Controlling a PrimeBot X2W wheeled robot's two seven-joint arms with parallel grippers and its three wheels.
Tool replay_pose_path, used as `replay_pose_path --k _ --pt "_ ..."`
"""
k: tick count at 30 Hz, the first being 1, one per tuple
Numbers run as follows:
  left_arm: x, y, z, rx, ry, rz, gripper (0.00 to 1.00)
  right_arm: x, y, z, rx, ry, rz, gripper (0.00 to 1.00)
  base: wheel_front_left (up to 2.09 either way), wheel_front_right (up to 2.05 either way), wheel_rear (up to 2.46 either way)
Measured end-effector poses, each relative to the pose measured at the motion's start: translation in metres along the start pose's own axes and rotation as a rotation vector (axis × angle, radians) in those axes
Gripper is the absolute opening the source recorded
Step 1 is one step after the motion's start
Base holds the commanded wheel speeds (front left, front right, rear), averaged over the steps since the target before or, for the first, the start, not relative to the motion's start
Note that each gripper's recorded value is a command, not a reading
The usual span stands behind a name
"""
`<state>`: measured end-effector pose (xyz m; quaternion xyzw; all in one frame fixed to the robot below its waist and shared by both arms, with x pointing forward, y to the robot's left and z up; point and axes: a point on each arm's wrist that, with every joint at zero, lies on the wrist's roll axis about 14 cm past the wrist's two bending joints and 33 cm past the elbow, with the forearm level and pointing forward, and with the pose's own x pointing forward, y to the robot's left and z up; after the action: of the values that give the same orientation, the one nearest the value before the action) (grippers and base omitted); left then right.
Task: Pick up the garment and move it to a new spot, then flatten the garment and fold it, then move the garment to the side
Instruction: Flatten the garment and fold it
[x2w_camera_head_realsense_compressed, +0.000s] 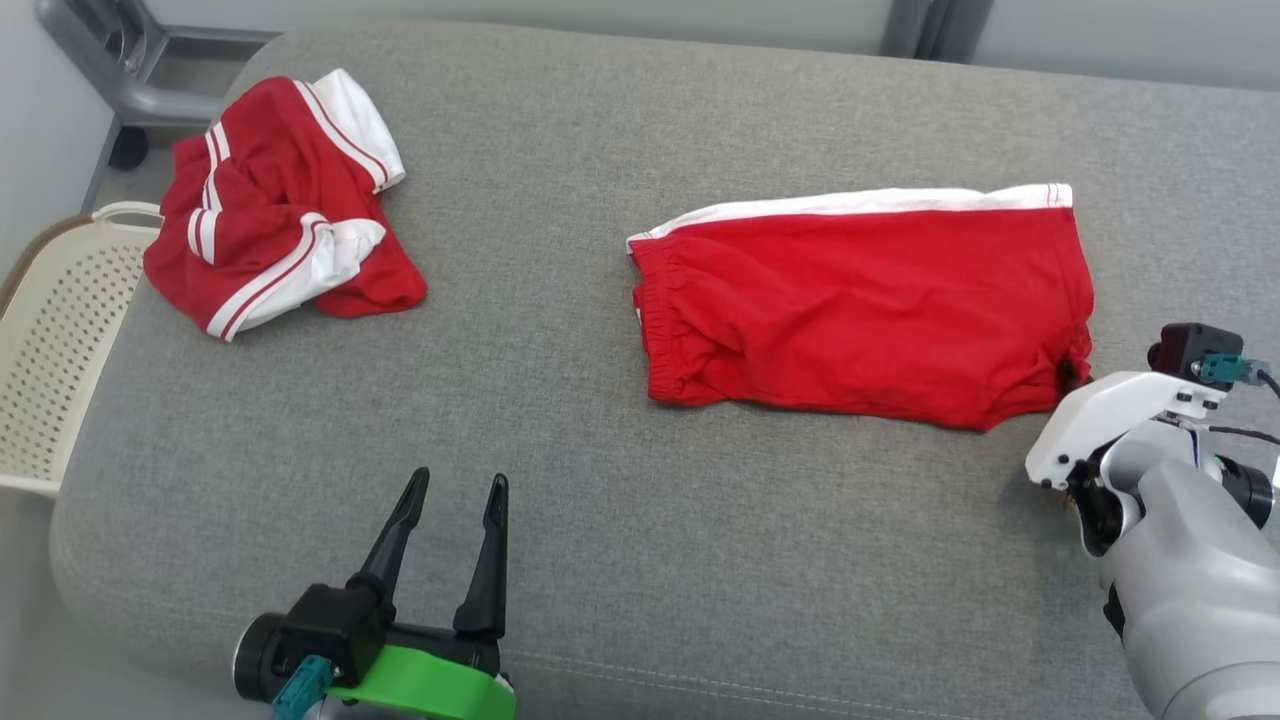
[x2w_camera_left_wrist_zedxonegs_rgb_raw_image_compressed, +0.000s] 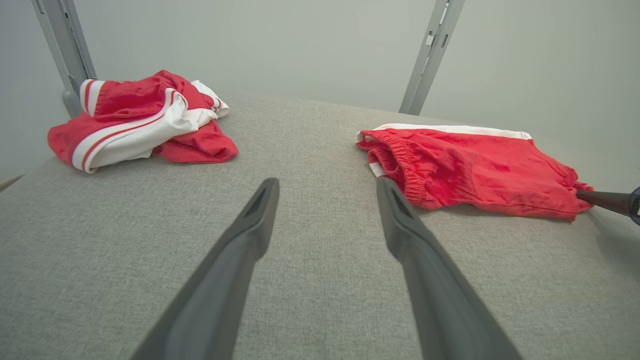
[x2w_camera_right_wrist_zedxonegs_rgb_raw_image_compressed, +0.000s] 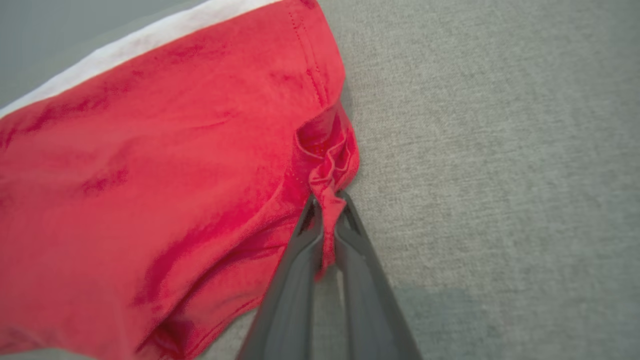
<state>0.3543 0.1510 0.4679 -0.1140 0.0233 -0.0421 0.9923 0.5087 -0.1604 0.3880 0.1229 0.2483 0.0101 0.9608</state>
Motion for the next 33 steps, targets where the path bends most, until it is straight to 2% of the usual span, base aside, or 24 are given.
replay_pose_path --k 5,6,7,15,20,26,33 --pt "-0.006 -0.005 -0.003 0.001 0.009 -0.020 1.00 -0.020 -0.013 -0.004 -0.003 -0.006 -0.025 0.00 0.00 0.00 0.00" --pt "-0.006 -0.006 -0.002 -0.003 0.007 -0.022 1.00 -0.024 -0.016 -0.005 -0.005 -0.008 -0.033 0.75 0.00 0.00 0.00" --pt "-0.006 -0.007 -0.002 -0.006 0.006 -0.024 1.00 -0.027 -0.020 -0.005 -0.005 -0.009 -0.039 1.00 0.00 0.00 0.00" --pt "-0.008 -0.006 0.001 0.007 0.004 -0.021 1.00 -0.044 -0.012 0.013 -0.016 -0.113 -0.019 1.00 0.00 0.00 0.00" --pt "-0.008 0.001 0.011 -0.005 -0.030 0.005 1.00 -0.059 0.006 0.033 -0.027 -0.244 0.033 1.00 0.00 0.00 0.00" --pt "-0.013 0.013 0.023 0.014 -0.063 0.054 1.00 -0.085 0.013 0.035 -0.058 -0.320 0.069 1.00 0.00 0.00 0.00" --pt "-0.019 0.016 0.036 -0.021 -0.109 0.076 1.00 -0.126 0.030 0.050 -0.118 -0.457 0.131 1.00 0.00 0.00 0.00"
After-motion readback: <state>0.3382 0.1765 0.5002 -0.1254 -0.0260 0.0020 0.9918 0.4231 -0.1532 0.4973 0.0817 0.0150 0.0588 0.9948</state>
